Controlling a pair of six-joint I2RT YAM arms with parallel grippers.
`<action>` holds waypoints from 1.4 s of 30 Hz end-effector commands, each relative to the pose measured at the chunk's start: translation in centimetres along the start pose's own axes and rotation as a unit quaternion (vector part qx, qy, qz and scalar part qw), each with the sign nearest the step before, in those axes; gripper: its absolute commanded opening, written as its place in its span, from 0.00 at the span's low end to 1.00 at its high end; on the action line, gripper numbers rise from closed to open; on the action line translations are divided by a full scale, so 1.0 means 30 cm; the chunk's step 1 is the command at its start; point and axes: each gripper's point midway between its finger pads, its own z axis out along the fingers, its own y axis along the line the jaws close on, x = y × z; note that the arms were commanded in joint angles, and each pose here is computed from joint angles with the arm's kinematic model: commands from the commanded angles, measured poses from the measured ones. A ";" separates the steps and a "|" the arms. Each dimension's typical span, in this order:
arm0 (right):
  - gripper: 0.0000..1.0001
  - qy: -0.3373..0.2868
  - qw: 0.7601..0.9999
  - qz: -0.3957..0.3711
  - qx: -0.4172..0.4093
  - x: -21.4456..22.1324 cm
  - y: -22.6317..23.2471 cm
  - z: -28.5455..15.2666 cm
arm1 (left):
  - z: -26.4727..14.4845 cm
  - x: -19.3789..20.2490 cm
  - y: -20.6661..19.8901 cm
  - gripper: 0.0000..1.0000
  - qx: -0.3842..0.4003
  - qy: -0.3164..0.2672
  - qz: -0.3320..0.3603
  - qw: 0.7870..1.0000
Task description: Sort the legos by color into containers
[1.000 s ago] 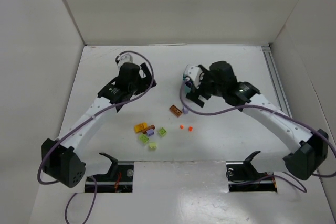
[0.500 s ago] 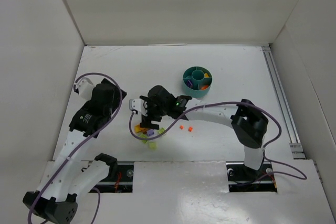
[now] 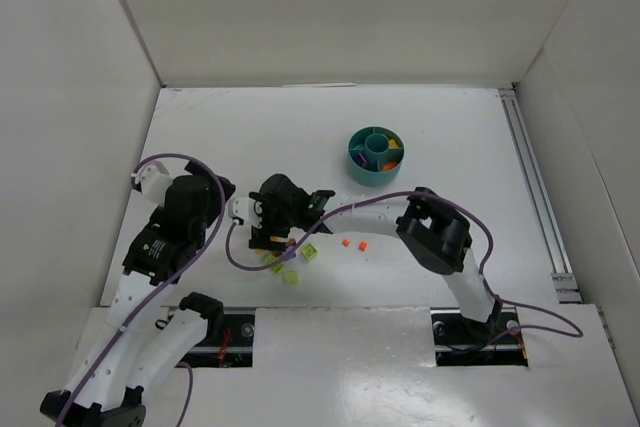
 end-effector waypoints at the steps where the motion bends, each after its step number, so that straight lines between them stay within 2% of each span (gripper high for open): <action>1: 0.90 -0.044 0.999 -0.017 0.013 -0.107 -0.041 0.008 | 0.002 -0.011 -0.015 1.00 0.017 -0.011 0.002 1.000; 6: 0.90 -0.028 0.999 -0.021 0.004 -0.051 -0.019 0.035 | -0.002 -0.006 -0.042 1.00 0.041 -0.006 0.010 0.999; 9: 0.88 -0.038 0.998 -0.041 -0.037 -0.049 0.029 0.046 | -0.003 -0.005 -0.051 1.00 0.048 -0.004 0.013 0.999; 15: 0.88 -0.089 0.989 -0.086 -0.084 -0.140 0.093 -0.013 | 0.000 0.013 -0.059 1.00 0.061 0.005 0.015 0.998; 22: 0.86 -0.071 0.986 -0.089 -0.118 -0.099 0.126 0.028 | -0.009 0.006 -0.061 1.00 0.070 -0.001 0.010 0.998; 25: 0.78 -0.060 0.987 -0.084 -0.126 -0.067 0.137 0.055 | -0.016 0.001 -0.063 1.00 0.074 -0.003 0.007 0.997; 26: 0.68 -0.060 0.987 -0.084 -0.126 -0.067 0.137 0.055 | -0.016 0.001 -0.063 1.00 0.074 -0.003 0.007 0.997; 28: 0.56 -0.058 0.987 -0.084 -0.123 -0.064 0.133 0.056 | -0.016 0.001 -0.061 1.00 0.074 -0.003 0.012 0.997; 29: 0.41 -0.057 0.988 -0.080 -0.123 -0.064 0.134 0.056 | -0.022 -0.003 -0.062 1.00 0.077 -0.005 0.010 0.997; 32: 0.26 -0.061 0.988 -0.077 -0.120 -0.071 0.133 0.049 | -0.022 -0.003 -0.062 1.00 0.077 -0.005 0.010 0.997; 40: 0.00 -0.085 0.989 -0.070 -0.101 -0.131 0.113 -0.001 | -0.038 -0.016 -0.057 1.00 0.085 -0.015 -0.001 0.996; 42: 0.00 -0.091 0.989 -0.068 -0.092 -0.161 0.098 -0.028 | -0.038 -0.013 -0.050 1.00 0.082 -0.013 0.001 0.997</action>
